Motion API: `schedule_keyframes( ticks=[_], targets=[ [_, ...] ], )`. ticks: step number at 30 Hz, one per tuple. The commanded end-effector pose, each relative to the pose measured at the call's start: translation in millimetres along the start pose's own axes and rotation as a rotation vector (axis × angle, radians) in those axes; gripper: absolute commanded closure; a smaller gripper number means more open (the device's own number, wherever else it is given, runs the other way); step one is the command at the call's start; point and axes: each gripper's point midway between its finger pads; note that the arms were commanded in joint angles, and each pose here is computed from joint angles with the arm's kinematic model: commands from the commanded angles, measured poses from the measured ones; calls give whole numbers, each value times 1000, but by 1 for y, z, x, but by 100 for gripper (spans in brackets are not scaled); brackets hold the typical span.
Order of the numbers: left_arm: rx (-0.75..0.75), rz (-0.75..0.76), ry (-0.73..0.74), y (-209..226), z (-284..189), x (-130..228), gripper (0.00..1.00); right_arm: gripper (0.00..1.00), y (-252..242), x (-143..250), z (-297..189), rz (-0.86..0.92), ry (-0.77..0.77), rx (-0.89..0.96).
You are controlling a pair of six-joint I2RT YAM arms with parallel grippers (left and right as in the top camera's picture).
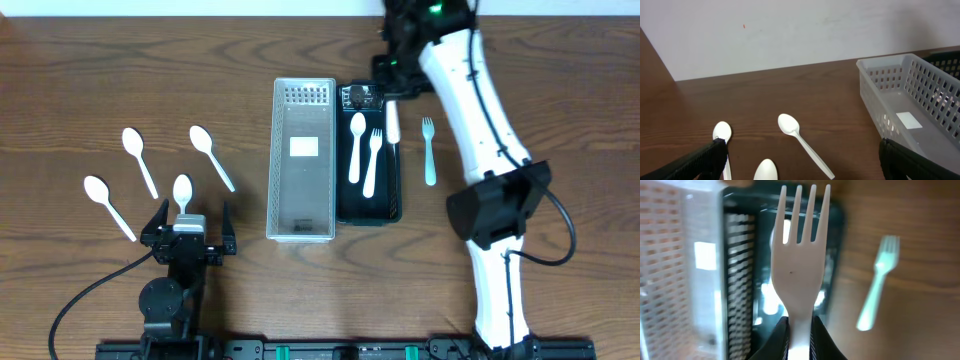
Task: Pack container
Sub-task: 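Carry the fork into the black basket and release it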
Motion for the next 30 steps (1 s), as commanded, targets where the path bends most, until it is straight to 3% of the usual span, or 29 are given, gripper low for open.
schedule_keyframes(
  ticks=[1, 10, 17, 19, 20, 21, 22, 23, 30],
  targets=[
    [22, 12, 53, -4, 1, 16, 2, 99, 19, 9, 8, 72, 34, -6],
    [22, 12, 53, -4, 1, 16, 2, 97, 28, 31, 33, 186, 129, 22],
    [22, 12, 53, -4, 1, 16, 2, 80, 28, 39, 48, 159, 163, 30],
    [22, 12, 53, -4, 1, 16, 2, 70, 29, 38, 48, 115, 159, 30],
    [22, 12, 52, -4, 1, 16, 2, 53, 29, 38, 48, 99, 159, 28],
    [22, 12, 53, -4, 1, 16, 2, 24, 29, 38, 48, 88, 159, 28],
    [22, 12, 52, -4, 1, 16, 2, 9, 29, 38, 48, 72, 160, 26],
    [22, 12, 52, -4, 1, 16, 2, 1, 29, 38, 48, 60, 159, 26],
    [22, 12, 52, -4, 1, 16, 2, 1, 19, 26, 38, 62, 115, 23]
  ],
)
Point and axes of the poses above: each gripper's point midway between its finger pads, its own z axis out along the fingers, its own y axis along the line the jaws close on, x = y × z, and after that the axes turned 10 degrees about -z, right-handed
